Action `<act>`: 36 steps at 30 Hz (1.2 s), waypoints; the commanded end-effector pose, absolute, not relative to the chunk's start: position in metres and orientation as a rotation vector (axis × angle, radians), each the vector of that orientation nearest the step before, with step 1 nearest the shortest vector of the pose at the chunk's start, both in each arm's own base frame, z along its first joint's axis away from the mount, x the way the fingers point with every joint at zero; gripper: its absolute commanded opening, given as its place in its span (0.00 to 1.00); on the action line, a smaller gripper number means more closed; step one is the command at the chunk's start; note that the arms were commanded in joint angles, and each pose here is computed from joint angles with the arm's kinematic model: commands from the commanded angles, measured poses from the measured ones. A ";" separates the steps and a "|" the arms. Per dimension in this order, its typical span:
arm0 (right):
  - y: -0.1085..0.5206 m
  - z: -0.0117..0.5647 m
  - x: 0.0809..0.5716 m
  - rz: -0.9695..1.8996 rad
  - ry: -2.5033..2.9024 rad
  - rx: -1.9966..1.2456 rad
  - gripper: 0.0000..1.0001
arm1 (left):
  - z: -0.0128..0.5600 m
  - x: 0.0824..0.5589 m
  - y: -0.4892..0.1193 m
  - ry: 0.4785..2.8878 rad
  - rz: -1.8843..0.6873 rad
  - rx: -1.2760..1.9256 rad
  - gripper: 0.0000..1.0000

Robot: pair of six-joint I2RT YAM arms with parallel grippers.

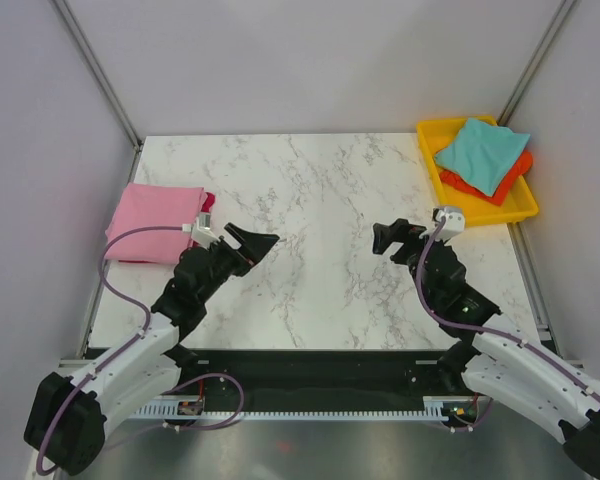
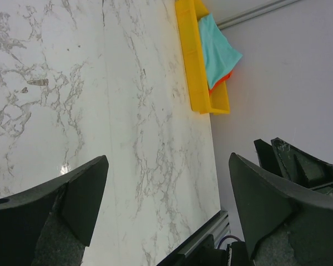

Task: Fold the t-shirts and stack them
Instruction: Grab the tshirt from the pile

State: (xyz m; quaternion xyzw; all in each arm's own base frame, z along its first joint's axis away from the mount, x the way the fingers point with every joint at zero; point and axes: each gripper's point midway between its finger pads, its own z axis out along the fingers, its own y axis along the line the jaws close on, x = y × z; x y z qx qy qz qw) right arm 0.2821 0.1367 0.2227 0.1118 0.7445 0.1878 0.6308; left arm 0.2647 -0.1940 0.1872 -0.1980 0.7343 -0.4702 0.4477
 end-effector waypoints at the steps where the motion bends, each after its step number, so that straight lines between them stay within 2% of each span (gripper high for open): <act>1: 0.127 0.238 0.281 0.425 1.650 0.309 0.98 | 0.205 0.271 -0.197 1.785 -1.199 -0.518 0.97; 7: 0.100 0.237 0.288 0.304 1.616 0.435 0.98 | 0.208 0.269 -0.204 1.792 -1.230 -0.471 0.96; 13: 0.054 0.241 0.323 0.112 1.610 0.614 0.95 | 0.212 0.268 -0.207 1.789 -1.256 -0.462 0.96; 14: 0.037 0.228 0.338 0.049 1.642 0.659 0.95 | 0.213 0.267 -0.207 1.789 -1.261 -0.452 0.95; 16: 0.019 0.239 0.362 0.051 1.622 0.748 0.94 | 0.215 0.266 -0.206 1.779 -1.262 -0.450 0.95; 17: -0.003 0.218 0.381 0.012 1.669 0.804 0.94 | 0.214 0.267 -0.205 1.775 -1.253 -0.454 0.95; 18: -0.013 0.232 0.397 0.030 1.646 0.858 0.93 | 0.216 0.267 -0.203 1.766 -1.251 -0.456 0.95; 20: -0.045 0.201 0.423 -0.045 1.722 0.938 0.88 | 0.214 0.267 -0.202 1.768 -1.247 -0.466 0.95; 21: -0.052 0.220 0.441 -0.029 1.693 0.948 0.88 | 0.214 0.267 -0.202 1.768 -1.249 -0.469 0.95; 23: -0.075 0.194 0.462 -0.104 1.744 0.997 0.86 | 0.214 0.265 -0.205 1.777 -1.266 -0.461 0.95; 24: -0.082 0.207 0.476 -0.109 1.715 1.000 0.84 | 0.215 0.265 -0.205 1.779 -1.273 -0.462 0.95; 26: -0.093 0.182 0.495 -0.169 1.759 1.012 0.82 | 0.216 0.264 -0.208 1.784 -1.285 -0.456 0.94; 28: -0.102 0.188 0.517 -0.189 1.742 1.009 0.82 | 0.215 0.265 -0.208 1.788 -1.287 -0.463 0.94; 29: -0.106 0.162 0.527 -0.222 1.787 1.015 0.82 | 0.214 0.264 -0.209 1.793 -1.293 -0.462 0.94; 30: -0.110 0.175 0.543 -0.217 1.755 1.014 0.82 | 0.215 0.264 -0.209 1.794 -1.299 -0.462 0.94; 31: -0.115 0.142 0.551 -0.260 1.817 1.024 0.81 | 0.216 0.263 -0.210 1.795 -1.310 -0.465 0.93; 32: -0.118 0.136 0.559 -0.267 1.826 1.022 0.81 | 0.216 0.261 -0.213 1.806 -1.329 -0.454 0.93; 33: -0.121 0.145 0.574 -0.255 1.800 1.018 0.79 | 0.217 0.260 -0.215 1.809 -1.341 -0.450 0.93; 34: -0.126 0.115 0.580 -0.285 1.845 1.030 0.77 | 0.219 0.258 -0.216 1.810 -1.358 -0.446 0.93; 36: -0.131 0.112 0.595 -0.272 1.832 1.036 0.73 | 0.222 0.255 -0.220 1.815 -1.386 -0.424 0.92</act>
